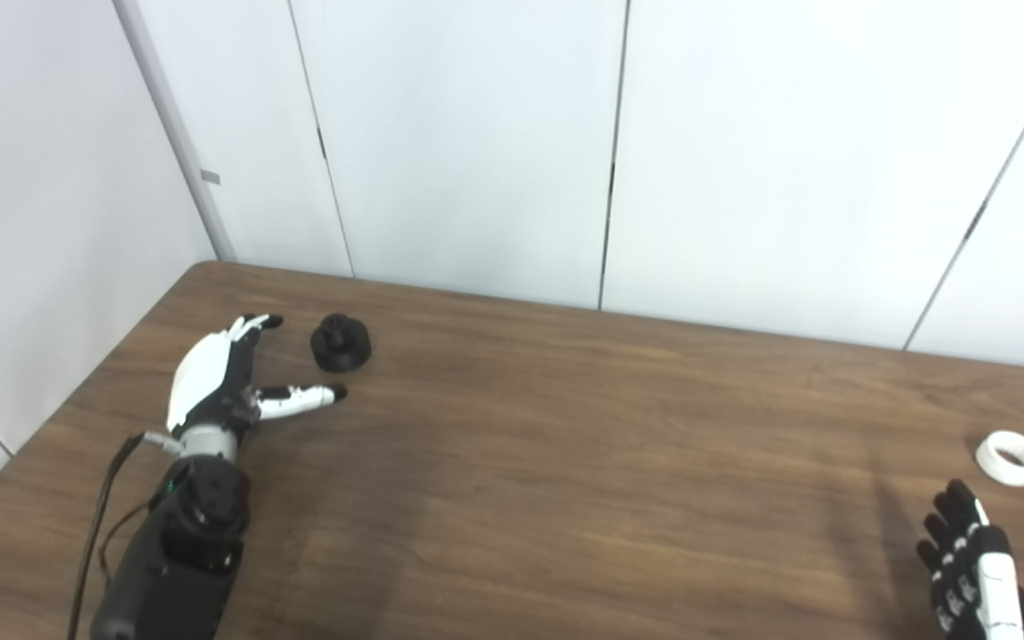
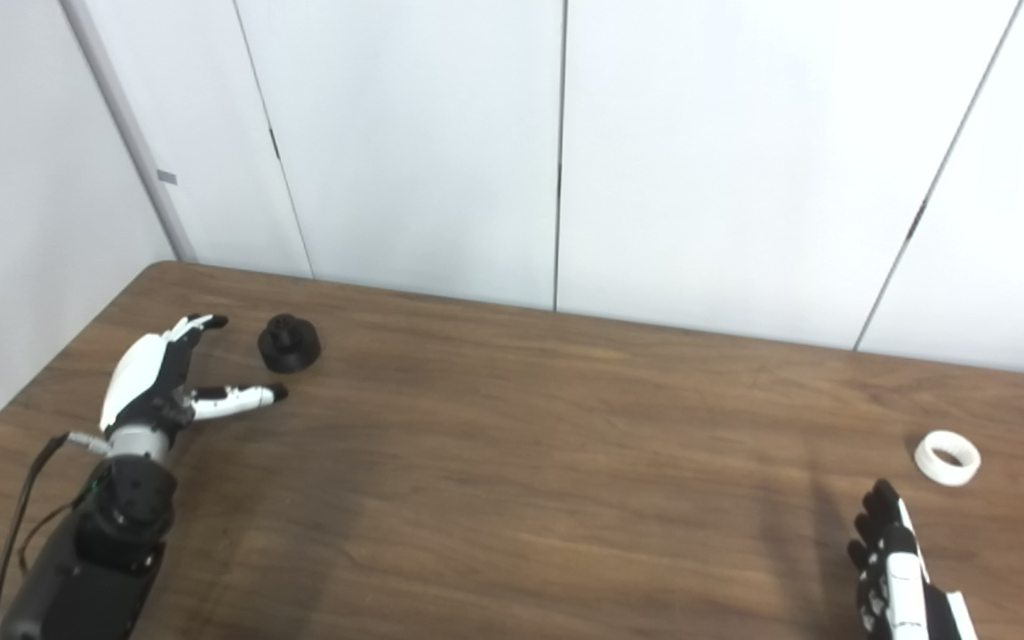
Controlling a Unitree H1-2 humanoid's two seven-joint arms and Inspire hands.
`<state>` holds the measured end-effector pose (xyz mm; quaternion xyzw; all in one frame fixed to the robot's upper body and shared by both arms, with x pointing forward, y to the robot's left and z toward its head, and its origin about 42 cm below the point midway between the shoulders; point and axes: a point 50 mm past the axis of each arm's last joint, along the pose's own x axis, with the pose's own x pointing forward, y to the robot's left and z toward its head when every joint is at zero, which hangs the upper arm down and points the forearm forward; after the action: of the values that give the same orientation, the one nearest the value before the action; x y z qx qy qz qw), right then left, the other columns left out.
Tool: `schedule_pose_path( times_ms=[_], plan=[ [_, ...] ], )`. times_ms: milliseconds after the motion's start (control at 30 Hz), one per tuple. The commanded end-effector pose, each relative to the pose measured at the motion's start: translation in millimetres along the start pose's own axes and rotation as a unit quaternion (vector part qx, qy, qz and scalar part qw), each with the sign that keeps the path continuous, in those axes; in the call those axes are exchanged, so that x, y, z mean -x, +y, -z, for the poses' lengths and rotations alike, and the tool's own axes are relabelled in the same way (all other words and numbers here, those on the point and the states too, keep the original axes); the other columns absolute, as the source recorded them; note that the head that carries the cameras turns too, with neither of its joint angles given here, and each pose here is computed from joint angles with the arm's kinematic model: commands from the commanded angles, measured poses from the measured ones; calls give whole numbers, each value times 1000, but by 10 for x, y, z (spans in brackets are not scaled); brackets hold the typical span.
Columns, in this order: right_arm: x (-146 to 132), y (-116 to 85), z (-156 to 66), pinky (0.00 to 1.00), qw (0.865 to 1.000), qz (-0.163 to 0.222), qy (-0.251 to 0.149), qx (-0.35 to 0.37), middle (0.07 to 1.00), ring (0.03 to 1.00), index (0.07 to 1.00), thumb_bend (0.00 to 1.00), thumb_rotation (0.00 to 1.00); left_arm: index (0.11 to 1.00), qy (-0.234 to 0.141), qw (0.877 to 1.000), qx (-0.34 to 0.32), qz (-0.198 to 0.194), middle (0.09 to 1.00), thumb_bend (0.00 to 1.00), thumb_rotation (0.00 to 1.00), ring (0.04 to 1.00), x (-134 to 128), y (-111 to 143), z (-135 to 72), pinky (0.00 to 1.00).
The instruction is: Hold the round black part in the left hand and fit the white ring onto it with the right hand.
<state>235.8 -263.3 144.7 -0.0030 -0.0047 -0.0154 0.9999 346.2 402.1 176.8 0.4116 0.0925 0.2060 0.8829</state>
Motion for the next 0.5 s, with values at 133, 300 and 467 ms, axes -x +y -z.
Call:
schedule_pose_path(
  times_ms=[133, 300, 467],
  plan=[
    [20, 36, -136, 1000, 1000, 0, -29, -3, 1000, 1000, 1000, 316, 1000, 867, -24, 999, -35, -20, 975, 1000, 359, 1000, -324, 176, -268, 1000],
    [28, 37, -142, 1000, 1000, -5, -31, -1, 1000, 1000, 1000, 296, 1000, 860, -17, 999, -46, -19, 977, 1000, 357, 1000, -417, 114, -383, 1000],
    [33, 40, -136, 1000, 1000, -2, -30, -2, 1000, 1000, 1000, 288, 1000, 851, -14, 998, -53, -26, 972, 1000, 356, 1000, -508, 47, -419, 1000]
  ],
)
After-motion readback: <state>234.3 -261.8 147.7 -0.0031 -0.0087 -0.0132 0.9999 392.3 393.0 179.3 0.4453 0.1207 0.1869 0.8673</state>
